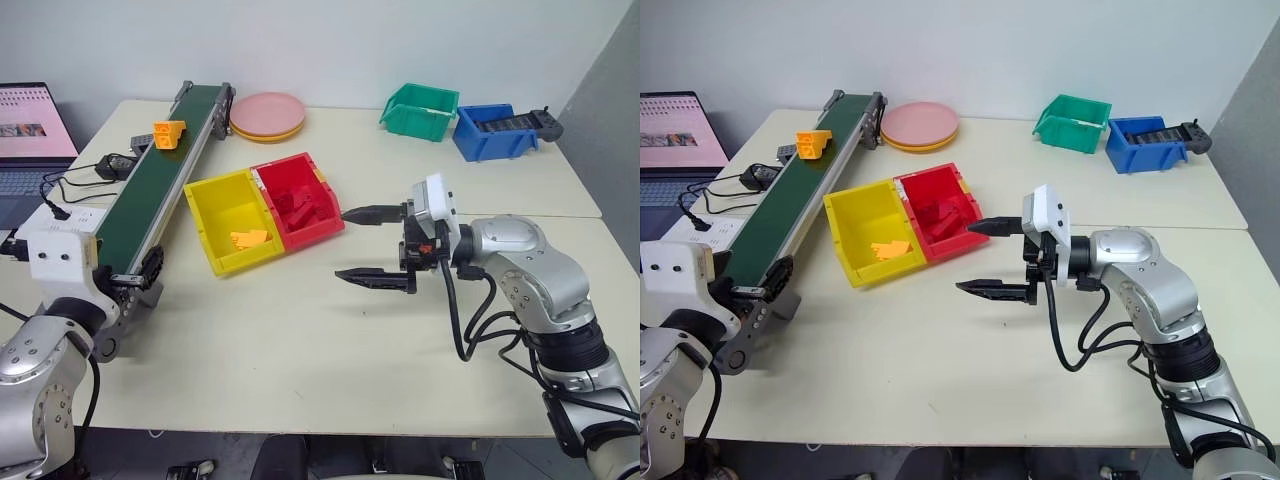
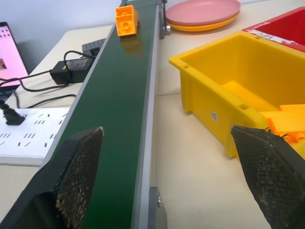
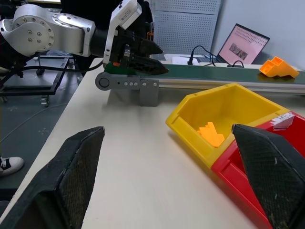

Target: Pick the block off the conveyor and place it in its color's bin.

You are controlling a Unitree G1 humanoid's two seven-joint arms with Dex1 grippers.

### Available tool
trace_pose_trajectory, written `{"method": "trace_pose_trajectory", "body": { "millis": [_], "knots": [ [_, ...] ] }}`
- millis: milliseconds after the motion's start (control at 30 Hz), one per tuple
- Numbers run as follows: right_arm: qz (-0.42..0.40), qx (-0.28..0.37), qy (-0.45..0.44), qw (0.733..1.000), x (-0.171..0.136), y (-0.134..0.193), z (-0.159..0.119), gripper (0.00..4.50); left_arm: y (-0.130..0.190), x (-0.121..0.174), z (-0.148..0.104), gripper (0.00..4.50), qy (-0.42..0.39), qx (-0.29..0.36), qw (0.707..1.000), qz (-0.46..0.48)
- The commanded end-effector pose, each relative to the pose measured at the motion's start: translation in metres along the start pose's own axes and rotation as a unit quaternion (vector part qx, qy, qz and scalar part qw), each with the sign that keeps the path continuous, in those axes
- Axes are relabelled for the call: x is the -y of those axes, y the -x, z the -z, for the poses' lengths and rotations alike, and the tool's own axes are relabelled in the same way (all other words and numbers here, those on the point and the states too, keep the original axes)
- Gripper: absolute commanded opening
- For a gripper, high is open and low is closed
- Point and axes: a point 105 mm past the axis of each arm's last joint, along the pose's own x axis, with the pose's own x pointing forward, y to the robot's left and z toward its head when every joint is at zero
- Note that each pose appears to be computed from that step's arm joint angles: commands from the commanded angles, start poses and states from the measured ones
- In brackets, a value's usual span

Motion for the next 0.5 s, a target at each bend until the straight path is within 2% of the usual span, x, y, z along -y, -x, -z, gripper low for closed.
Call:
{"method": "trace_pose_trajectory", "body": {
  "millis": [33, 500],
  "knots": [
    [-0.003, 0.000, 0.023, 1.000, -0.004, -0.002, -0.004, 4.50, 0.003, -0.008, -0.010, 4.49, -0.005, 0.015, 1.000, -0.013],
    [0.008, -0.009, 0.014, 1.000, -0.002, -0.004, -0.002, 4.50, 0.001, -0.021, -0.008, 4.49, -0.007, -0.002, 1.000, -0.026]
  ]
}}
